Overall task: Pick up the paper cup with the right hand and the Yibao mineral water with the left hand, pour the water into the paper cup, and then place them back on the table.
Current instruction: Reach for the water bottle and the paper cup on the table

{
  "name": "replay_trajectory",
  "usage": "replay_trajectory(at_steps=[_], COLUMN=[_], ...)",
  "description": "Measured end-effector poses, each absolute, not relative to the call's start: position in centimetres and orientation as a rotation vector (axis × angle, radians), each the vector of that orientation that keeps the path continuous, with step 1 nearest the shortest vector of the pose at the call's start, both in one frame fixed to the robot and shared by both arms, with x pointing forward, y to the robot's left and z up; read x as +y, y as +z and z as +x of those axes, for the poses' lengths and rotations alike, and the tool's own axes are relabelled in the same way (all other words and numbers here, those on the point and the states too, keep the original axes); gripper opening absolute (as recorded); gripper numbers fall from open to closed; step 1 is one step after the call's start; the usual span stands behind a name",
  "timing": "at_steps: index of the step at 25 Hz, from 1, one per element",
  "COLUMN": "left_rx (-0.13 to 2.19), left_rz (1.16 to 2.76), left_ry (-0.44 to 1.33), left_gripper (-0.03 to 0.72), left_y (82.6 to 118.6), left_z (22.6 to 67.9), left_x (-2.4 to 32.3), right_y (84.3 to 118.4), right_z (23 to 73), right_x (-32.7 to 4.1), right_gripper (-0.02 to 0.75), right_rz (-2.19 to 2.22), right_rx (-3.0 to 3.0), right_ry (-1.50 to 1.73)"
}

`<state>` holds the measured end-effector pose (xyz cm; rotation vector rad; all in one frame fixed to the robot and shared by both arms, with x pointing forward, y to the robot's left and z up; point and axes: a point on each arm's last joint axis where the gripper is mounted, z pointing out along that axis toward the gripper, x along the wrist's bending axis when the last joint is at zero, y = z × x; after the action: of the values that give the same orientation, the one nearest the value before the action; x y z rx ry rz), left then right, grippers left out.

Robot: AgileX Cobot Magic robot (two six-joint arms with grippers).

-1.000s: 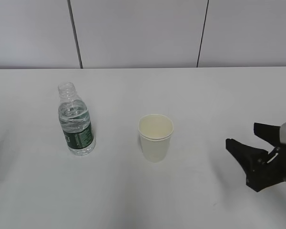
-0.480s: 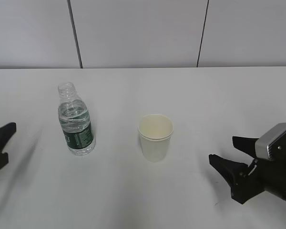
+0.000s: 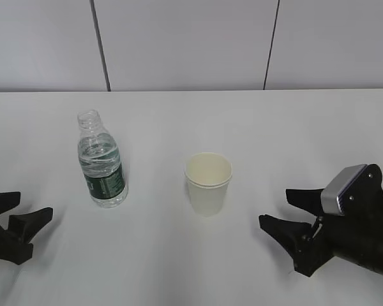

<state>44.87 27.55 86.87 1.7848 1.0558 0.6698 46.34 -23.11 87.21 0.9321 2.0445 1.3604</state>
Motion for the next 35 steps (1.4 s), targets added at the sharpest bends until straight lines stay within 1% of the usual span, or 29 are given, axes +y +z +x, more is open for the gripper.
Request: replay_trajectory(at_steps=[2, 5, 8, 16, 23, 28, 35], left_rx=[1.034, 1.019, 1.013, 0.89, 0.808, 0.78, 0.792], left_rz=[1.78, 1.774, 1.768, 1.784, 1.824, 1.836, 1.793], left_ry=[0.676, 0.687, 0.698, 0.689, 0.614, 0.58, 0.544], left_gripper=[0.493, 0.58, 0.613, 0.616, 0.603, 0.596, 0.595], left_y=[87.0, 87.2, 87.3, 87.4, 85.9, 85.2, 85.2], left_z=[45.2, 45.7, 46.0, 47.9, 49.4, 50.1, 51.7], left_x=[27.5, 27.5, 27.6, 27.0, 25.4, 24.4, 23.6], right_y=[86.8, 86.0, 85.5, 85.8, 86.0, 85.3, 84.4], right_z=[46.6, 47.1, 47.8, 49.4, 50.4, 50.8, 51.6], right_x=[-23.0, -22.8, -22.7, -22.1, -21.7, -21.3, -21.2], right_gripper=[0.585, 0.603, 0.633, 0.64, 0.636, 0.626, 0.615], right_rz=[0.937, 0.931, 0.932, 0.855, 0.812, 0.784, 0.788], right_rx=[2.061, 2.09, 2.093, 2.09, 2.089, 2.139, 2.152], right_ry=[1.362, 1.366, 1.373, 1.423, 1.461, 1.498, 1.505])
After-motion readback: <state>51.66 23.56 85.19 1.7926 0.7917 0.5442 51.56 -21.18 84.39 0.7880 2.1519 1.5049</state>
